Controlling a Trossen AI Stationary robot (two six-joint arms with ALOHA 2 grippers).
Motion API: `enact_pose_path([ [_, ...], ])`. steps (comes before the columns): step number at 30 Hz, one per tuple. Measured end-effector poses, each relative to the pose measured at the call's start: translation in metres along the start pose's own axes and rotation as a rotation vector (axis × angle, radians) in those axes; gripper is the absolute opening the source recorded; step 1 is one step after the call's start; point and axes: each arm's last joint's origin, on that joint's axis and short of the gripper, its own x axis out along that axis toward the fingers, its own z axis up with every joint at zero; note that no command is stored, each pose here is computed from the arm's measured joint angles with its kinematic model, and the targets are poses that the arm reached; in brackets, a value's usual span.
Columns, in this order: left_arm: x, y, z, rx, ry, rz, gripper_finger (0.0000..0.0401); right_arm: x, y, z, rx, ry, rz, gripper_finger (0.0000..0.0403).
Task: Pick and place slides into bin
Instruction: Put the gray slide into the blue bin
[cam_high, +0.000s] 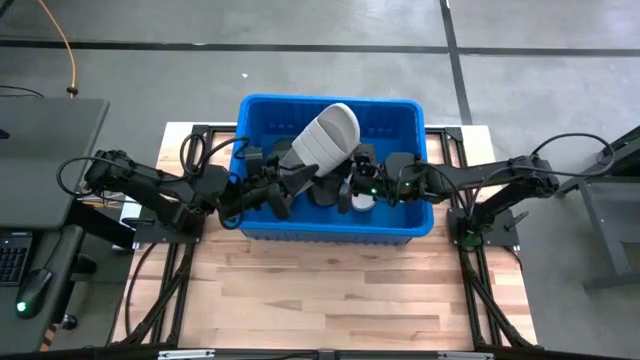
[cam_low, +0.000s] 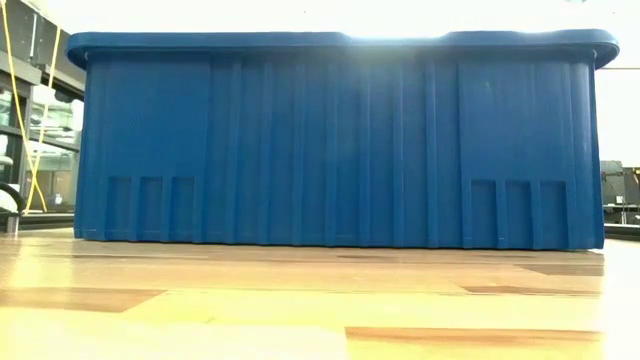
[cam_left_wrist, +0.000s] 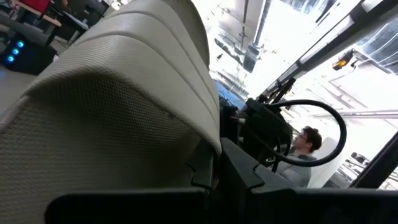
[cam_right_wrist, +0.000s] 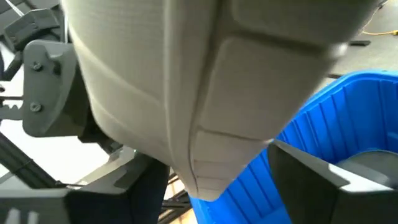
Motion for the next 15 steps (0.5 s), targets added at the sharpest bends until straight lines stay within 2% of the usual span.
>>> enact_pose_path([
  [3,0.0,0.0003,-0.0005,0.006,0.004,0.002,0.0,0.0014,-0.0001,-0.0011,0.004,0.0,-0.002,0.0225],
  [5,0.0,0.0003,-0.0006,0.009,0.007,0.001,0.0,0.0037,0.0002,-0.0023,0.011,-0.002,0.008,0.0188],
  [10,-0.0002,0.0009,-0.0005,0.018,0.002,0.015,0.0,0.0093,-0.0024,-0.0024,0.036,0.02,0.07,0.0042],
  [15,-0.0002,0.0014,-0.0024,0.084,0.021,0.009,0.0001,0.0048,-0.0091,0.0005,0.065,0.083,0.063,0.0032],
])
